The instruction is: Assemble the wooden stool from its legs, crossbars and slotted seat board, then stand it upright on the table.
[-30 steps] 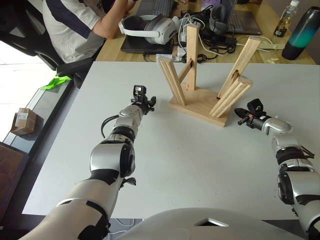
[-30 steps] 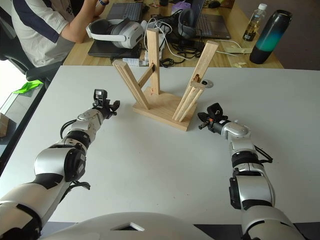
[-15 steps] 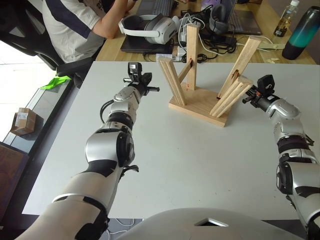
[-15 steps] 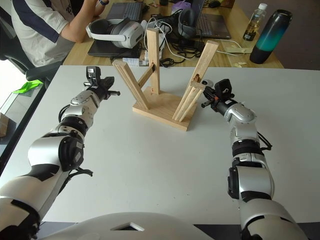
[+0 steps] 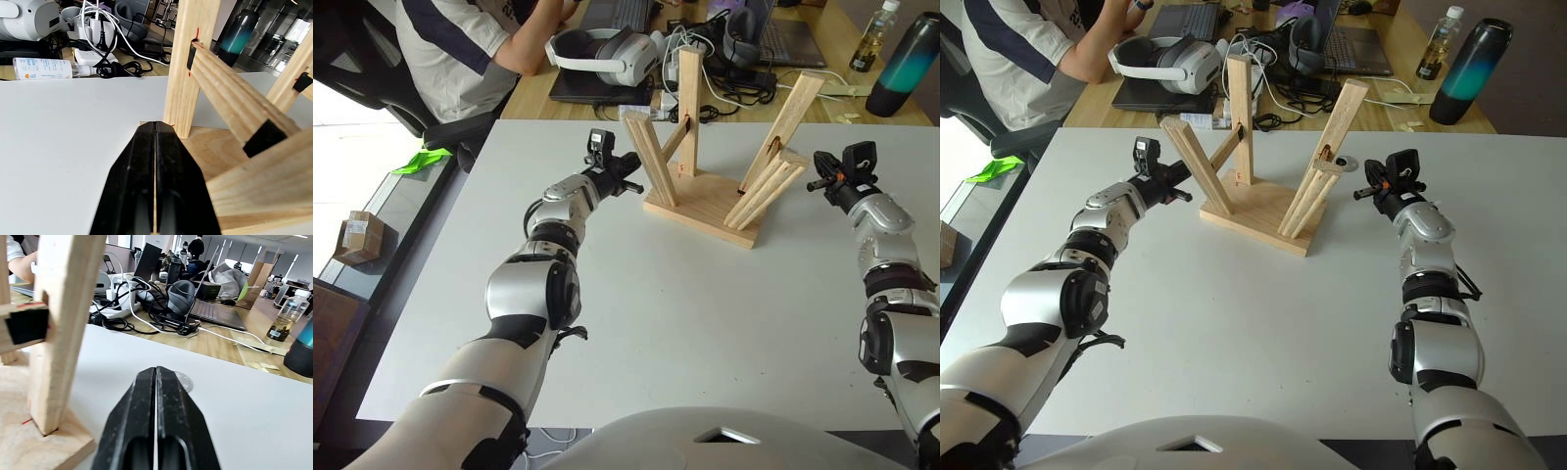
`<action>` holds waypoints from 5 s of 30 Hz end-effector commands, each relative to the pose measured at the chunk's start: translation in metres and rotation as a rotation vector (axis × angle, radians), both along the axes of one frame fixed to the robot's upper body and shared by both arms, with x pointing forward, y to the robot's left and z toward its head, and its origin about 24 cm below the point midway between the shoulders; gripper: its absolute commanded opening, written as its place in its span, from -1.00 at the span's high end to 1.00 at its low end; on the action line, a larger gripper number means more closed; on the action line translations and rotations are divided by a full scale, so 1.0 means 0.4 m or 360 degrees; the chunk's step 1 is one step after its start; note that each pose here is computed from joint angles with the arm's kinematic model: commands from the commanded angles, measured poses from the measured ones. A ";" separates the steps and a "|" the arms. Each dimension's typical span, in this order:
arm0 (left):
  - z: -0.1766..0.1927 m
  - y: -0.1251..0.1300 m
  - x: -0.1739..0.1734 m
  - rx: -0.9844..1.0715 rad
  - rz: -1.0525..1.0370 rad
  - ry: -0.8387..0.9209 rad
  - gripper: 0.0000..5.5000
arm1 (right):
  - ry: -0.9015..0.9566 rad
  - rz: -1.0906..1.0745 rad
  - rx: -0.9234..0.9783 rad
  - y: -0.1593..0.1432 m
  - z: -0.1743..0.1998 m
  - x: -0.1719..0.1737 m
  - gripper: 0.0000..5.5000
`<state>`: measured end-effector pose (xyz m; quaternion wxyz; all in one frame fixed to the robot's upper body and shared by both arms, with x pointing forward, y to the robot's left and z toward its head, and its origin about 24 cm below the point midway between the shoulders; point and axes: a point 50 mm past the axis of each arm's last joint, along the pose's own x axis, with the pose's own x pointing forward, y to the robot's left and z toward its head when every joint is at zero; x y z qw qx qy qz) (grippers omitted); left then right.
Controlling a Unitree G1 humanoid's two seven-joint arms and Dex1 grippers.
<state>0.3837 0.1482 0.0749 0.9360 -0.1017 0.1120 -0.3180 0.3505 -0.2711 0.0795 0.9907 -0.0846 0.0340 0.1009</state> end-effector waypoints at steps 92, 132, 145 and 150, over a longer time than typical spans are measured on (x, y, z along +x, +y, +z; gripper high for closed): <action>-0.197 0.035 -0.178 -0.0257 -0.0543 0.0697 0.99 | 0.0989 0.0919 0.0222 0.067 -0.194 -0.120 1.00; -0.039 0.045 -0.423 -0.0561 -0.1012 0.0602 0.99 | 0.1151 0.1283 0.0708 0.050 -0.066 -0.361 1.00; -0.005 0.037 -0.412 -0.0615 -0.1011 0.0497 0.99 | 0.1124 0.1362 0.0816 0.059 -0.022 -0.356 1.00; 0.001 0.035 -0.407 -0.0628 -0.0993 0.0476 0.99 | 0.1153 0.1373 0.0837 0.058 -0.020 -0.361 1.00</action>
